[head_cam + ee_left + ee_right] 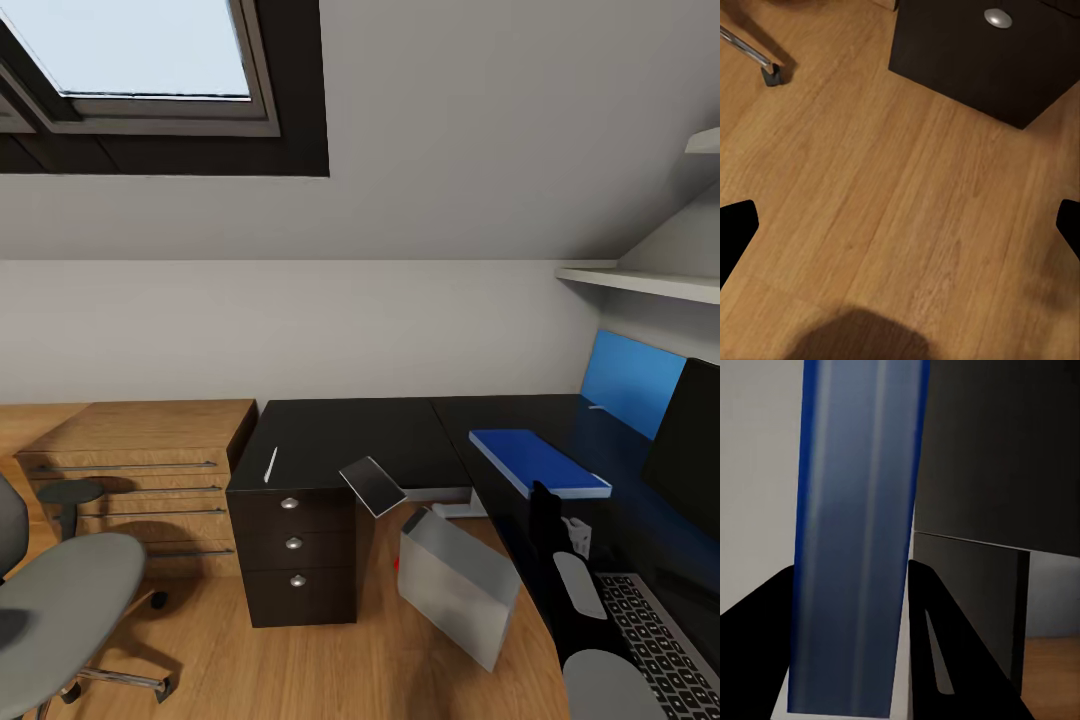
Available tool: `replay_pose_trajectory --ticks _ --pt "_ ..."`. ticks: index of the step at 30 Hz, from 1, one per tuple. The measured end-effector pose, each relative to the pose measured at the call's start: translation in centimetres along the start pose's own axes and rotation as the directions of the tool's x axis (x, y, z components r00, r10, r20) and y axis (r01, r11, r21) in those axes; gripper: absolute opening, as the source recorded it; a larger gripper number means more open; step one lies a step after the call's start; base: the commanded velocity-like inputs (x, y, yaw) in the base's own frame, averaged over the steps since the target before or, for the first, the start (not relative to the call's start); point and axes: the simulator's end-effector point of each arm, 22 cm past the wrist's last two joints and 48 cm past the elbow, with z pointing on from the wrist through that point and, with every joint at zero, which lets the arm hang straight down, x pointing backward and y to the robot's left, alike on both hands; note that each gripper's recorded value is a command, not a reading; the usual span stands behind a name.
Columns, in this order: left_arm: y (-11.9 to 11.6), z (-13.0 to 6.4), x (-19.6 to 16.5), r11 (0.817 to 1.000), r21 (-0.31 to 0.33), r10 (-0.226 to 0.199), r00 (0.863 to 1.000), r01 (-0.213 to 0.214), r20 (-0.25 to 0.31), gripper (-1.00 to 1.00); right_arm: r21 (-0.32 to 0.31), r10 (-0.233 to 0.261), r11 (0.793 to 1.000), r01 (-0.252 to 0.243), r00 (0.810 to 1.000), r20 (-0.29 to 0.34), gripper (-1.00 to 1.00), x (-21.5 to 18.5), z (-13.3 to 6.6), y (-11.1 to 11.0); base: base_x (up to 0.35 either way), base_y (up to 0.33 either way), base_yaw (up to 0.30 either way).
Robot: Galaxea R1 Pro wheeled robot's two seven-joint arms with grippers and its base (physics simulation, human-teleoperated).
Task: In the bedroom, organize the workspace by keeping the computer under the desk, ensuring the monitor is on the desk, placing the keyboard on the desk next to the monitor, placing the mouse on the desk next to the keyboard, moving the folder from the swivel chair onto the desk next to the mouse, stacking the notebook on top of the folder with the pen on top of the notebook, and positioning the swivel chair next to the desk.
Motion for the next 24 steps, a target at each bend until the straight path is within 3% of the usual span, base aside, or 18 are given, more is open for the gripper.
replay_pose_trajectory --ticks 6,10,24 --pt "-0.9 0.4 -0.2 1.0 0.017 -0.009 1.0 0.009 0.005 1.0 0.003 -0.004 1.0 0.004 1.0 0.0 -1.0 0.1 0.1 -0.7 0.0 0.0 0.0" --pt "-1.0 0.8 0.7 1.0 0.019 -0.001 1.0 0.002 -0.019 1.0 0.071 -0.015 0.997 0.013 1.0 0.023 -1.0 -0.4 0.2 -2.8 0.0 0.0 0.0" --pt "-0.7 2.4 2.3 1.0 0.02 0.0 1.0 0.001 -0.018 1.0 0.103 -0.04 0.994 0.036 0.998 0.04 -1.0 -0.6 0.4 -5.6 0.0 0.0 0.0"
